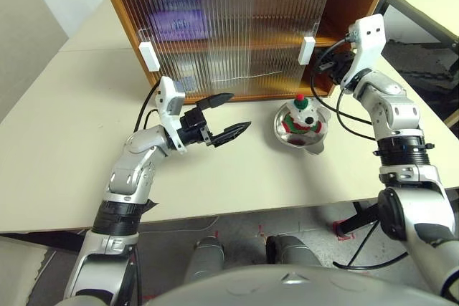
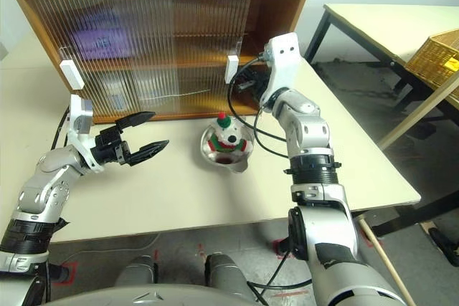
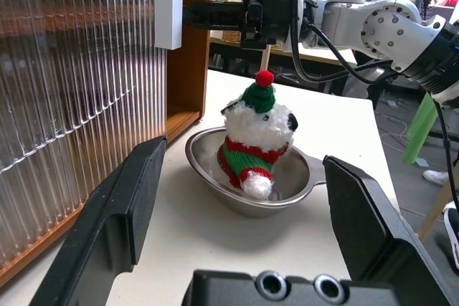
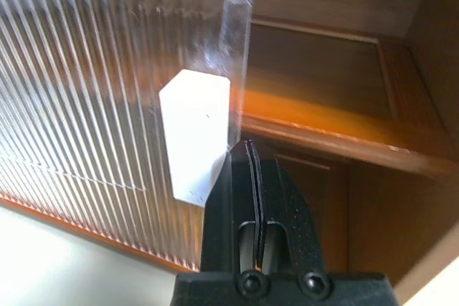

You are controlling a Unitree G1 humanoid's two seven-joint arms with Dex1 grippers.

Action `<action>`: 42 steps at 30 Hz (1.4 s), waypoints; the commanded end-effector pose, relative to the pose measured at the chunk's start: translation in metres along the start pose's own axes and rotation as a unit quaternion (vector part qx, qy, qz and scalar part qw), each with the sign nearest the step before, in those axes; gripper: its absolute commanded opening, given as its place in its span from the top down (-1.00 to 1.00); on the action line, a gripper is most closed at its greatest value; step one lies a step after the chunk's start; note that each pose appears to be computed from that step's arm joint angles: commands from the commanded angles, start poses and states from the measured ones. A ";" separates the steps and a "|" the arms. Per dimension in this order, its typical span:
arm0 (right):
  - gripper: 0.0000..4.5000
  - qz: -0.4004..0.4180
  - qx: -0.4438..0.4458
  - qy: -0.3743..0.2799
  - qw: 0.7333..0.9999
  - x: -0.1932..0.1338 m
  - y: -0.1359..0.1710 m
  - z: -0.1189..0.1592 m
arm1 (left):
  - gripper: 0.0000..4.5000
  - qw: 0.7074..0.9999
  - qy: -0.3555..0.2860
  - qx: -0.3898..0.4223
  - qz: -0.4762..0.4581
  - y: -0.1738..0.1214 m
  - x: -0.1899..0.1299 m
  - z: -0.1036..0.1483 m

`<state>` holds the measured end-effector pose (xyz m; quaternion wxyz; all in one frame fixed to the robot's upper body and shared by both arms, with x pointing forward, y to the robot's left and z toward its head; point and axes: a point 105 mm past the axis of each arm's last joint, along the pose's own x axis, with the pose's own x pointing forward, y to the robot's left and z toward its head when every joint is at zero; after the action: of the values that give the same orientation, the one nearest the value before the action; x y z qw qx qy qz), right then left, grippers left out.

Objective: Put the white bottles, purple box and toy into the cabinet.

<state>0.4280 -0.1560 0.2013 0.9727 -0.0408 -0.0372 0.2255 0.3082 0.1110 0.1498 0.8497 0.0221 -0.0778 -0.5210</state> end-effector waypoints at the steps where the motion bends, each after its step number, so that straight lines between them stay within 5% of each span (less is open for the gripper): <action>1: 0.98 0.029 -0.003 -0.007 1.000 0.006 0.018 0.007 | -1.00 1.000 0.001 0.006 -0.003 -0.003 0.001 -0.001; 12: 0.98 0.084 0.022 -0.014 0.996 0.017 0.072 0.014 | -1.00 1.000 0.000 0.004 -0.004 -0.004 0.001 -0.002; 30: 0.98 0.123 0.044 -0.019 0.991 0.035 0.109 0.013 | -1.00 1.000 -0.001 0.007 -0.001 -0.003 0.002 0.002; 42: 0.98 0.089 0.032 -0.024 0.995 0.027 0.085 0.015 | -1.00 1.000 -0.003 0.007 -0.007 -0.003 0.007 0.002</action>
<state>0.4132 -0.0571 0.2052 0.9440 -0.0036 -0.0402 0.3275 0.3085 0.1074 0.1515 0.8497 0.0223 -0.0837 -0.5202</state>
